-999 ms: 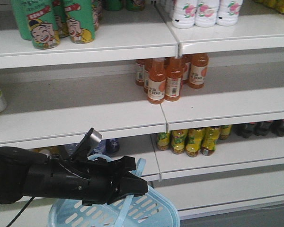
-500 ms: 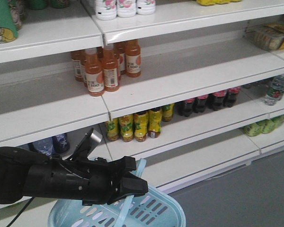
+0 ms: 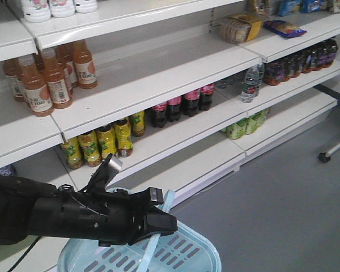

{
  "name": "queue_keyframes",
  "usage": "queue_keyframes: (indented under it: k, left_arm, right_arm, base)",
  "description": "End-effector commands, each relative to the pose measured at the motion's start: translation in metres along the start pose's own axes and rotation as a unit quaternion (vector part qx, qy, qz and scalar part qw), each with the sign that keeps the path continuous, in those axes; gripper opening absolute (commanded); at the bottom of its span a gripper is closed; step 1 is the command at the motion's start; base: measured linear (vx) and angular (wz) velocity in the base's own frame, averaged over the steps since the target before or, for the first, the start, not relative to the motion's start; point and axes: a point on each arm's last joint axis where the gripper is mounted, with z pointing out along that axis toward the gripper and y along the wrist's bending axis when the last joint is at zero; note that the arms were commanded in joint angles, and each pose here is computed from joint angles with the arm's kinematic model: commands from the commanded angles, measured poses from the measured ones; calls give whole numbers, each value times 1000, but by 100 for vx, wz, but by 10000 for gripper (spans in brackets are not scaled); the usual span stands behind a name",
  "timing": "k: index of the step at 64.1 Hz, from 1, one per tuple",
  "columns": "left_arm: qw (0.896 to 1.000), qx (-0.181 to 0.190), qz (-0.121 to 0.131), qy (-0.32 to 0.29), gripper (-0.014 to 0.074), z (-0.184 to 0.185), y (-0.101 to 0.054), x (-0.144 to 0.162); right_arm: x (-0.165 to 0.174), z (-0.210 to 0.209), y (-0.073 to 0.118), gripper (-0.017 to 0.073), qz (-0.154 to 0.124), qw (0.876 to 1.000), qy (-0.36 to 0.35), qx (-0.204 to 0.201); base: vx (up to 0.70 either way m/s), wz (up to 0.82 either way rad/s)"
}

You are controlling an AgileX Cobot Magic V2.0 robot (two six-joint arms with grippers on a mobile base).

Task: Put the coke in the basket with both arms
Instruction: 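Turn the base away from the shelf while holding the basket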

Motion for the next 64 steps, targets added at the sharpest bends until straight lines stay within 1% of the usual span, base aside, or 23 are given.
queue_keyframes:
  k: [1,43,64]
  left_arm:
    - [998,62,-10,-11,-6,-9,-24,-1]
    - [998,62,-10,-11,-6,-9,-24,-1]
    - [998,62,-10,-11,-6,-9,-24,-1]
  right_arm:
    - [-5,-1,0,-10,-3,999,-43,4]
    - [-5,-1,0,-10,-3,999,-43,4]
    - [-5,-1,0,-10,-3,999,-43,4]
  base:
    - [-11,-43]
    - [-11,-43]
    - [-8,-53]
